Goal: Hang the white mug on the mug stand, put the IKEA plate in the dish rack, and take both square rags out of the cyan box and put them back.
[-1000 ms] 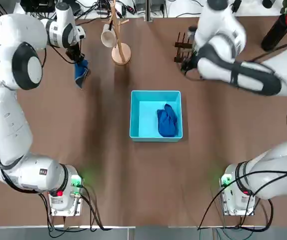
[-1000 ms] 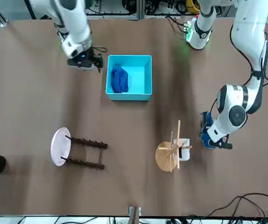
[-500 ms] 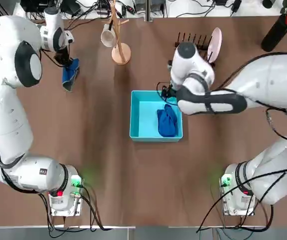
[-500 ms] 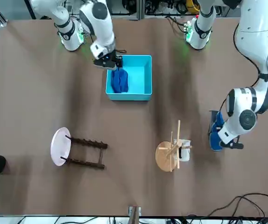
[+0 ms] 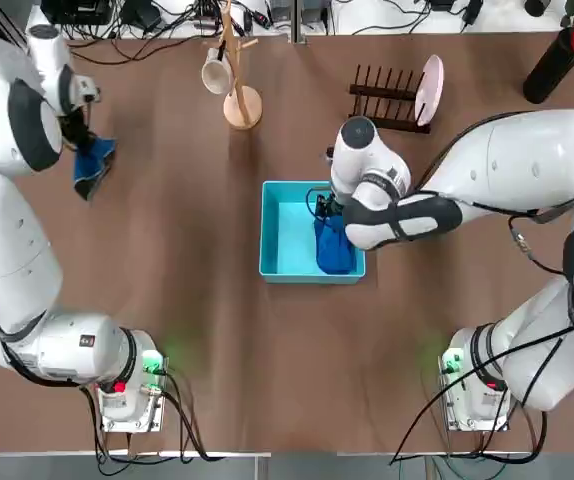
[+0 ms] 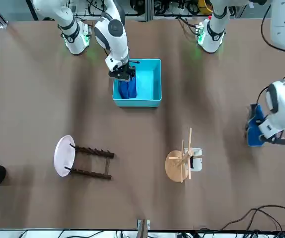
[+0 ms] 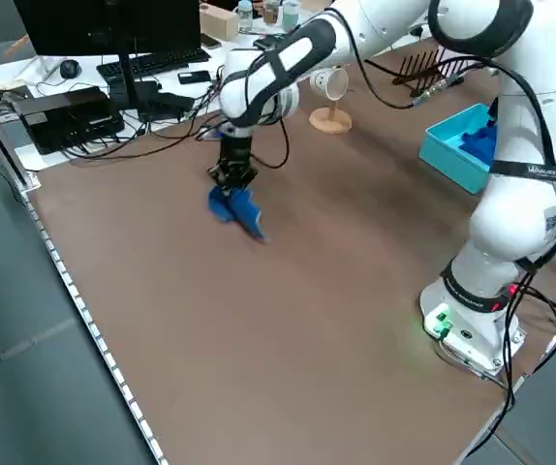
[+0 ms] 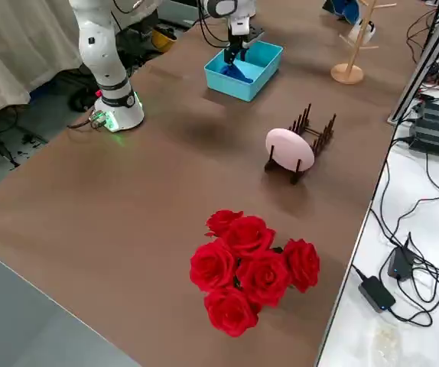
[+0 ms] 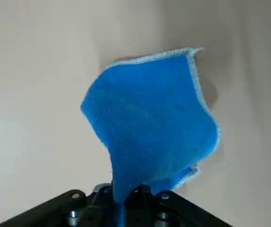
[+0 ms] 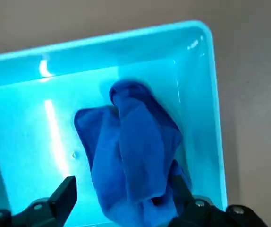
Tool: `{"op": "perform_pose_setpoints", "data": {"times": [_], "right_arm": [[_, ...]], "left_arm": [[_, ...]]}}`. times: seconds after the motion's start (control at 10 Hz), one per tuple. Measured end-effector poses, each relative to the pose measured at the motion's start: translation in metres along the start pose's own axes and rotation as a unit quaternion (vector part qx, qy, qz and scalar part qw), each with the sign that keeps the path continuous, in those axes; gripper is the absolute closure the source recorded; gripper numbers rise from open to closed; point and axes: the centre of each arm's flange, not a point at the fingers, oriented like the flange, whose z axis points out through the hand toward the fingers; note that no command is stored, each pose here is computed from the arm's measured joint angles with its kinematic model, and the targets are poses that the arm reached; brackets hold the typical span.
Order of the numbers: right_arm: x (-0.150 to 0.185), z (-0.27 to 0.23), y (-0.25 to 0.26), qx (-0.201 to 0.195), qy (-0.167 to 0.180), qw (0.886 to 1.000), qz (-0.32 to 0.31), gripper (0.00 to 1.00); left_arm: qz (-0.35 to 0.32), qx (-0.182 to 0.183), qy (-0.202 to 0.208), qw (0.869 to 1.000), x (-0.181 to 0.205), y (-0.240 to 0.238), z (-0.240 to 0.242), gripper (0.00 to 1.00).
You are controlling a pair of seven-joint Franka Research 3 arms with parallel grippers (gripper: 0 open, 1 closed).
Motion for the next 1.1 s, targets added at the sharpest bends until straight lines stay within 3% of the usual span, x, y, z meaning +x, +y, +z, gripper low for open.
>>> {"op": "perform_pose_setpoints", "data": {"times": [0.2, 0.3, 0.6, 0.8, 1.0, 1.1], "right_arm": [[-0.007, 0.007, 0.002, -0.003, -0.002, 1.000, -0.006, 0.13], [-0.011, 0.009, 0.002, -0.006, -0.003, 1.000, -0.009, 0.16], [-0.020, 0.023, 0.000, -0.012, -0.006, 1.000, -0.006, 0.36], [-0.018, 0.027, 0.001, -0.012, -0.006, 1.000, 0.005, 0.70], [-0.008, 0.025, 0.005, -0.009, -0.002, 1.000, 0.018, 0.96], [0.004, 0.020, 0.008, -0.005, 0.002, 1.000, 0.028, 0.96]], "left_arm": [[0.007, 0.011, 0.019, 1.000, -0.037, -0.043, 0.021, 0.96], [0.012, 0.013, 0.024, 1.000, -0.040, -0.041, 0.026, 0.96], [0.053, 0.008, 0.051, 0.997, 0.006, 0.019, 0.006, 0.97], [0.060, -0.006, 0.077, 0.995, 0.036, 0.068, -0.015, 0.97], [0.057, -0.030, 0.092, 0.994, 0.058, 0.131, -0.030, 0.97], [0.053, -0.044, 0.094, 0.993, 0.066, 0.168, -0.035, 0.97]]}}
